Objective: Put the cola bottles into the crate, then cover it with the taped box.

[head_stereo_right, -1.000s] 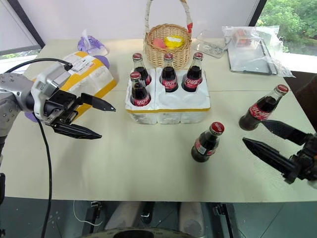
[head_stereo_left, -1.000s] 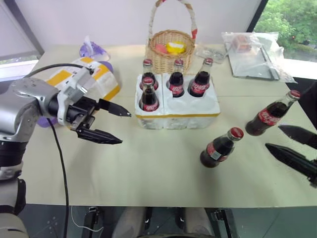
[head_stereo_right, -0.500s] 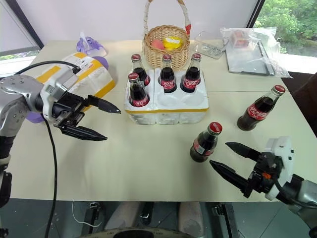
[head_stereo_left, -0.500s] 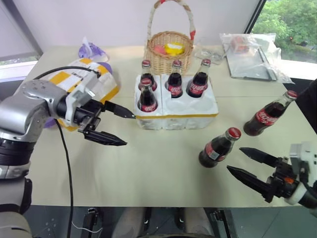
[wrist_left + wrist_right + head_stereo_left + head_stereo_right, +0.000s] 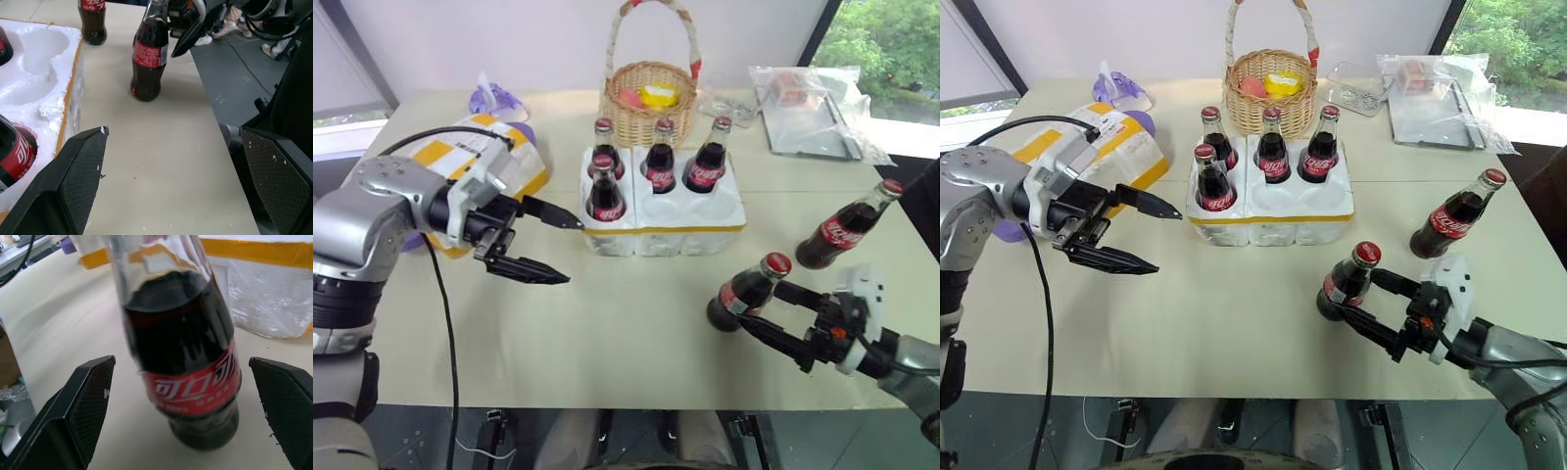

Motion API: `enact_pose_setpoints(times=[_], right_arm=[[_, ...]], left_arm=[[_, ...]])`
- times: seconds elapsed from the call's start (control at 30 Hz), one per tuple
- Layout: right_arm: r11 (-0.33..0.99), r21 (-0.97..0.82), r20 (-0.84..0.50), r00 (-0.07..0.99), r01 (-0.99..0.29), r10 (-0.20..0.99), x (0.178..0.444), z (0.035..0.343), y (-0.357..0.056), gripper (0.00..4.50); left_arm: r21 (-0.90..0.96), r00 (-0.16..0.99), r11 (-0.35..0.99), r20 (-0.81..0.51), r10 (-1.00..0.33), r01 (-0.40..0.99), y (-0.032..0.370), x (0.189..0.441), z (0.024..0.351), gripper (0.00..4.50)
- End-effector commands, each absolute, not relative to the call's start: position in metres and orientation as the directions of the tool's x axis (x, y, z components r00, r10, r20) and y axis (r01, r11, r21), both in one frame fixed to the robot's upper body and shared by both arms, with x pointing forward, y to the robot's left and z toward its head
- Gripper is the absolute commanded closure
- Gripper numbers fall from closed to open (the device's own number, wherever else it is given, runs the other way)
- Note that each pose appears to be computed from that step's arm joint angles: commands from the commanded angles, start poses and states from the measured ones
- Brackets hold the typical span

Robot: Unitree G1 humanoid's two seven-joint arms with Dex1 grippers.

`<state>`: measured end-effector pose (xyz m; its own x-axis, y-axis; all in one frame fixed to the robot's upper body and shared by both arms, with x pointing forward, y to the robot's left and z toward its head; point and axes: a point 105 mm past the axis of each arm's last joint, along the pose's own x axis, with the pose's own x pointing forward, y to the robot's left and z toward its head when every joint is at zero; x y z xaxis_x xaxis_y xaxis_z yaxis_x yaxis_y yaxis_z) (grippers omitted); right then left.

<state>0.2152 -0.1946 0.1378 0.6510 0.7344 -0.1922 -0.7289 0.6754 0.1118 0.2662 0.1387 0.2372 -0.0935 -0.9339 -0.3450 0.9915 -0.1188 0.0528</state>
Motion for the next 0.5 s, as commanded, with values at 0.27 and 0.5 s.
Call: enact_pose_setpoints(times=[0.27,0.5], right_arm=[[0.670,0.094,-0.132,0.658,-0.736,0.742,0.236,0.141,-0.185,0.83],[0.545,0.132,0.052,0.555,-0.828,0.830,0.228,0.195,-0.170,1.70]], left_arm=[[0.123,-0.059,-0.105,-0.332,-0.941,0.987,0.139,0.265,0.248,0.00],[0.133,-0.040,-0.088,-0.327,-0.944,0.987,0.140,0.267,0.249,0.00]])
